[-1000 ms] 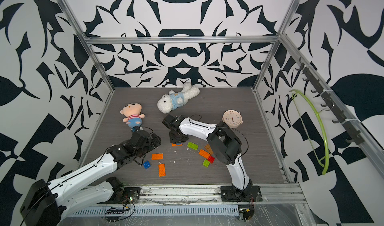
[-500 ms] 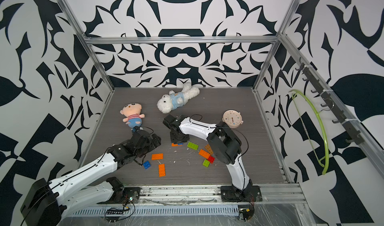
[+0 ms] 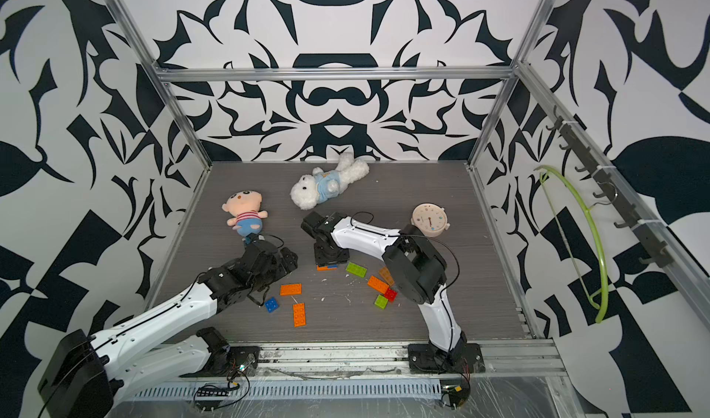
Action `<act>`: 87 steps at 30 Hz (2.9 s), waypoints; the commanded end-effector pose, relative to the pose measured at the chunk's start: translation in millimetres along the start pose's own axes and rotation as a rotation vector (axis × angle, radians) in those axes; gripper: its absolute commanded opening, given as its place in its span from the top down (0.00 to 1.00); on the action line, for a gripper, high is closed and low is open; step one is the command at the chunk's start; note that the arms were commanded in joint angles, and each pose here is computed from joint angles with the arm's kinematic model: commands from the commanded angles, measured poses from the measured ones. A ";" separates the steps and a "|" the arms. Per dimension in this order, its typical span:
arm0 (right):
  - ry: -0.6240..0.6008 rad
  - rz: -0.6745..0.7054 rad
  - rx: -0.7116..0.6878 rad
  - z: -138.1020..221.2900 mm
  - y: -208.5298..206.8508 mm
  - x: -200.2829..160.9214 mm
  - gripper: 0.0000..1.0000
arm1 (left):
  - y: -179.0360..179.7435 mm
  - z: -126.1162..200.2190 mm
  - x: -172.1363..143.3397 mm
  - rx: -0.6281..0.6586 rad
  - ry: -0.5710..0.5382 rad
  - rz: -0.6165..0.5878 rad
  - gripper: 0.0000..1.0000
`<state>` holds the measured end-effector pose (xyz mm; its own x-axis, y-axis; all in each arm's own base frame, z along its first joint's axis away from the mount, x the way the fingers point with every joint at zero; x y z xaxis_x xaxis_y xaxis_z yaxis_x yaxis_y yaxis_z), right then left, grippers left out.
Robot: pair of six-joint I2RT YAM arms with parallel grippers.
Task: Assemble the number 5 with lego
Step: Assemble the lego brick with the lego brick.
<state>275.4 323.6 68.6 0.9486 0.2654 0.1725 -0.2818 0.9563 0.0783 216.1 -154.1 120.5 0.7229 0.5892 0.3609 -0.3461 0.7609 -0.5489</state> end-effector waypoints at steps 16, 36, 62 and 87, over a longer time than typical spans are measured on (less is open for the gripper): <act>-0.041 -0.012 0.006 21.9 -1.0 4.8 0.52 | 3.3 -5.9 -3.0 0.023 0.018 -0.014 0.01; -0.043 -0.001 -0.015 24.3 -4.2 4.8 0.65 | 1.3 -8.9 -4.1 0.025 0.028 -0.017 0.01; -0.008 0.019 -0.016 18.4 3.6 2.7 0.46 | 5.8 -8.3 -3.9 0.038 0.020 -0.014 0.01; -0.022 0.031 -0.013 26.5 1.5 1.9 0.65 | 4.1 -15.6 -8.2 0.053 0.050 -0.029 0.01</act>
<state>273.9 320.8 74.6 0.9439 0.2873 0.1626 -0.2980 0.9535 0.0452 214.7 -157.1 99.5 0.7593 0.5581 0.3346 -0.3669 0.7918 -0.4882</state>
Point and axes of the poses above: each gripper's point midway between its finger pads, its own z axis back along the fingers, its own y axis along the line the jaws close on, x = y × z, the point moved 3 cm from there along z, back along the fingers, and after that the axes turned 7 degrees about z, right-handed, at the moved point
